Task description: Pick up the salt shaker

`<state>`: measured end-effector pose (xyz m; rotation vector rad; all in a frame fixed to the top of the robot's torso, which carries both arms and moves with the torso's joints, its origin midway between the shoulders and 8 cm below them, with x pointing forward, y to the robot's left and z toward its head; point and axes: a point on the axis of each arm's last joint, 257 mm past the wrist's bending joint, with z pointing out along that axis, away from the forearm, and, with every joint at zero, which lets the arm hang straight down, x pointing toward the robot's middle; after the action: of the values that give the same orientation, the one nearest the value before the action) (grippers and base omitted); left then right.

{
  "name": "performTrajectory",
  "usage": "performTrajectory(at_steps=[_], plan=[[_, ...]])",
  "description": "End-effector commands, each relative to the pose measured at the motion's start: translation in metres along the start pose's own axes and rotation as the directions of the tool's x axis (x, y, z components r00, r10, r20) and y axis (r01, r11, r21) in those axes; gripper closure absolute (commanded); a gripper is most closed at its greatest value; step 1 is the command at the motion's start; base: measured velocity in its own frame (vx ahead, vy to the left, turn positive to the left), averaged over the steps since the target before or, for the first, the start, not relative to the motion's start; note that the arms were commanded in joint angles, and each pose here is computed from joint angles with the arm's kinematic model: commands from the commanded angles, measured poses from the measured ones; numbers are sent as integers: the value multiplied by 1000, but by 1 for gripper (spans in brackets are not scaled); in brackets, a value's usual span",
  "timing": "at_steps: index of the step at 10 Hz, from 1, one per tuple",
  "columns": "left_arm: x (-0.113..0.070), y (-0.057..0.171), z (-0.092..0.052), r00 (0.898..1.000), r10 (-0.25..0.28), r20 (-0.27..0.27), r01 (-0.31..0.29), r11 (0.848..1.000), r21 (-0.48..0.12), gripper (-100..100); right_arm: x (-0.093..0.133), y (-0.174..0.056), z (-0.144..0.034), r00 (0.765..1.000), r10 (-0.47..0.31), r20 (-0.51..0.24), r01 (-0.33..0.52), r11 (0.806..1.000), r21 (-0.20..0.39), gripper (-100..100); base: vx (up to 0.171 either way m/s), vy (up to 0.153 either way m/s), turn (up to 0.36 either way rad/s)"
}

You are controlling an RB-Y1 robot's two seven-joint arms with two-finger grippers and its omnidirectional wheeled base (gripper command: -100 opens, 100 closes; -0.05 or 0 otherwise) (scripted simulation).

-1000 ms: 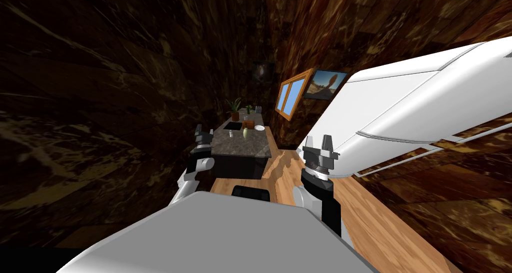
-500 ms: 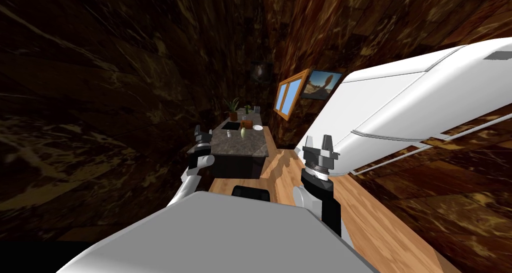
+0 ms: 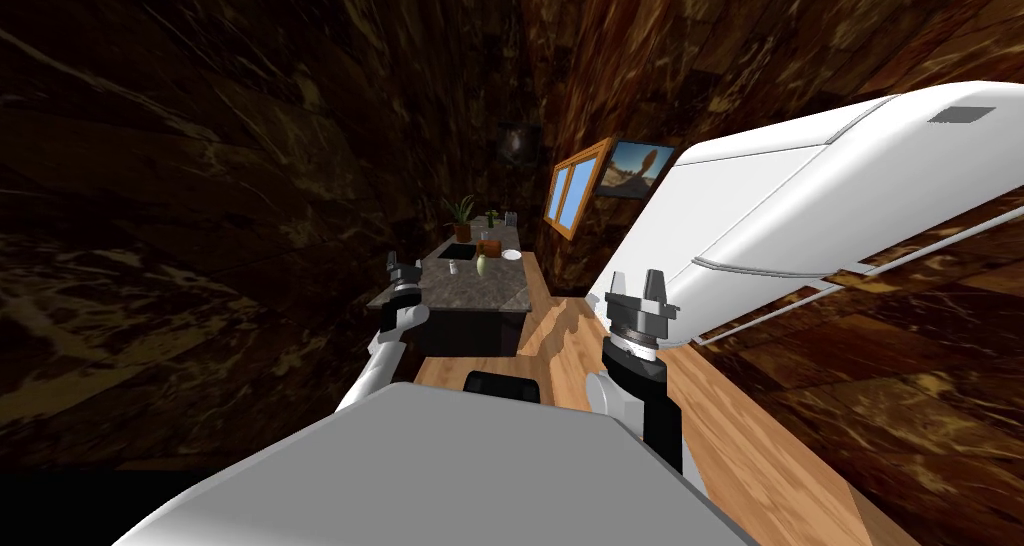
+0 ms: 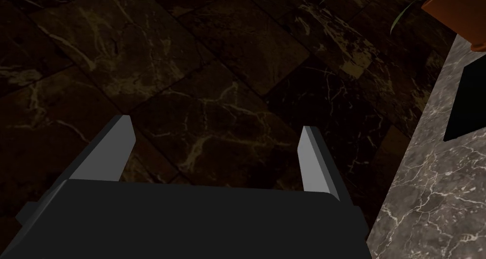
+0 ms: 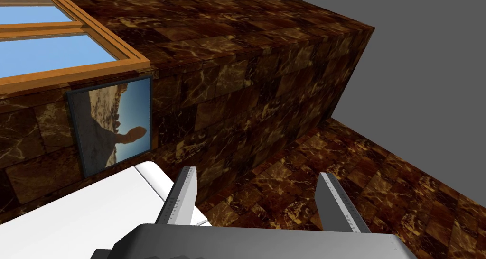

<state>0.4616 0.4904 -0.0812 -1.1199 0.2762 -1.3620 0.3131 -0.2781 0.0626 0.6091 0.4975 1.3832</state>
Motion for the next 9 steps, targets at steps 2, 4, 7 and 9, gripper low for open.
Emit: performTrajectory(at_steps=[2,4,7,9], plan=[[-20,9,11,998,-40,58,40,999,0,-100,0,0,0,1000,0,0,0,1000,0,0,2,-36,-23],[-38,14,18,991,-76,110,76,997,4,-100,0,0,0,1000,0,0,0,1000,0,0,-1,-61,-52],[-54,22,25,980,-116,163,116,993,11,-100,0,0,0,1000,0,0,0,1000,0,0,2,-39,-27],[-62,36,20,977,-107,183,112,994,-17,-100,0,0,0,1000,0,0,0,1000,0,0,5,-31,-16]])
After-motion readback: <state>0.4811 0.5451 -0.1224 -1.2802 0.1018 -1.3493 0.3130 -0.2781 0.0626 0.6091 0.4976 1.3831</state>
